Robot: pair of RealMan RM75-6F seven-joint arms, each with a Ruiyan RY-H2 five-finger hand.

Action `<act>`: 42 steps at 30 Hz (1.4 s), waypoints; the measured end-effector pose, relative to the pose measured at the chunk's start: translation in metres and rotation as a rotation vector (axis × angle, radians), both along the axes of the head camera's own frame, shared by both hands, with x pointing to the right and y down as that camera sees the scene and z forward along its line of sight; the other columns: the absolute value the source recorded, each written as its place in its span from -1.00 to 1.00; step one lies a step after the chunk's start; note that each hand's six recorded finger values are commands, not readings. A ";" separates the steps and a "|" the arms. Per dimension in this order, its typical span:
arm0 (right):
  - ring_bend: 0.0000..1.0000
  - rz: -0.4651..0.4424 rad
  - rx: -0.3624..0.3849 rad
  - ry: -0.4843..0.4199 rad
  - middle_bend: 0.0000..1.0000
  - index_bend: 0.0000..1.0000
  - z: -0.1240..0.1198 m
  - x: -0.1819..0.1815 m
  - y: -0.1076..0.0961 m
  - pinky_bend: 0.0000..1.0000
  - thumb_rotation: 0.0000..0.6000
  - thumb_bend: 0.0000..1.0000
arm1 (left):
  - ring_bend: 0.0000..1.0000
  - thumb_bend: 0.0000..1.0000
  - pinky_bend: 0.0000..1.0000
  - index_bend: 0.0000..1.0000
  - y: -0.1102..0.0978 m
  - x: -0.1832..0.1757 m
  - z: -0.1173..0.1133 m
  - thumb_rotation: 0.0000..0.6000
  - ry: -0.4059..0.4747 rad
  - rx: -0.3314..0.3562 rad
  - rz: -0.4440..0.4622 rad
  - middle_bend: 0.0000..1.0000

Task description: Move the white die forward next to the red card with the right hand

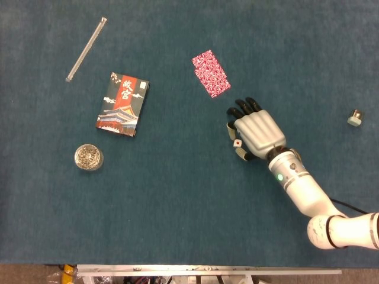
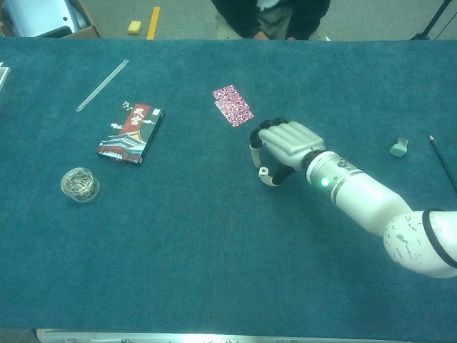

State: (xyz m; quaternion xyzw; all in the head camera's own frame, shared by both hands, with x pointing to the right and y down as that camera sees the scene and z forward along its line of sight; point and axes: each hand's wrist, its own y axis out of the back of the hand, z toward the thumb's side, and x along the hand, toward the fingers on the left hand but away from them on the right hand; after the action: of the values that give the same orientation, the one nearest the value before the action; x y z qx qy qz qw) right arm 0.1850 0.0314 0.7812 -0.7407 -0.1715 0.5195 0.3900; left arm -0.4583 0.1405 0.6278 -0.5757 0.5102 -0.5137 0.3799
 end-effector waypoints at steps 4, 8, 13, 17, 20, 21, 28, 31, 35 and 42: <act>-1.00 -0.005 -0.001 0.008 -0.58 0.04 0.001 0.000 0.001 -1.00 1.00 -0.44 | -0.71 -0.21 -0.78 -0.42 0.000 -0.001 0.001 1.00 0.001 -0.001 -0.003 -0.57; -1.00 -0.012 0.000 0.021 -0.58 0.04 0.002 0.000 0.002 -1.00 1.00 -0.44 | -0.71 -0.21 -0.78 -0.42 0.000 -0.002 0.002 1.00 0.003 -0.003 -0.007 -0.57; -1.00 -0.010 0.005 0.029 -0.54 0.09 0.001 0.000 0.001 -1.00 1.00 -0.43 | -0.71 -0.22 -0.78 -0.42 0.000 -0.003 0.003 1.00 0.005 -0.003 -0.011 -0.57; -1.00 -0.010 0.008 0.032 -0.51 0.14 0.001 0.000 0.000 -1.00 1.00 -0.41 | -0.71 -0.22 -0.78 -0.42 0.001 -0.004 0.003 1.00 0.007 -0.004 -0.013 -0.57; -1.00 -0.007 0.011 0.024 -0.51 0.15 -0.002 0.000 0.000 -1.00 1.00 -0.41 | -0.71 -0.22 -0.78 -0.42 0.001 -0.004 0.004 1.00 0.007 -0.004 -0.015 -0.57; -1.00 -0.005 0.014 0.019 -0.51 0.14 -0.003 0.000 -0.001 -1.00 1.00 -0.41 | -0.71 -0.22 -0.78 -0.42 0.001 -0.005 0.004 1.00 0.007 -0.004 -0.016 -0.57; -1.00 0.029 0.062 -0.041 -0.51 0.14 -0.023 0.006 -0.011 -1.00 1.00 -0.41 | -0.71 -0.21 -0.78 -0.42 0.001 -0.006 0.004 1.00 0.006 -0.004 -0.020 -0.57; -1.00 0.054 0.086 -0.079 -0.51 0.14 -0.035 0.012 -0.018 -1.00 1.00 -0.41 | -0.71 -0.21 -0.78 -0.42 0.001 -0.005 0.004 1.00 0.007 -0.004 -0.018 -0.57; -1.00 0.057 0.121 -0.107 -0.51 0.14 -0.053 0.021 -0.024 -1.00 1.00 -0.41 | -0.71 -0.22 -0.78 -0.42 0.001 -0.004 0.004 1.00 0.006 -0.004 -0.014 -0.57; -1.00 0.038 0.110 -0.077 -0.51 0.14 -0.062 0.038 -0.020 -1.00 1.00 -0.41 | -0.71 -0.22 -0.78 -0.42 0.001 0.000 0.005 1.00 0.008 -0.009 -0.004 -0.57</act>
State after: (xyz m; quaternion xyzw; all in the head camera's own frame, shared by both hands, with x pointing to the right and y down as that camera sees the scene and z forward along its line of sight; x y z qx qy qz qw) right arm 0.2226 0.0118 0.7191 -0.7342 -0.2285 0.4879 0.4132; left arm -0.4585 0.1412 0.6325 -0.5783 0.5106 -0.5146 0.3742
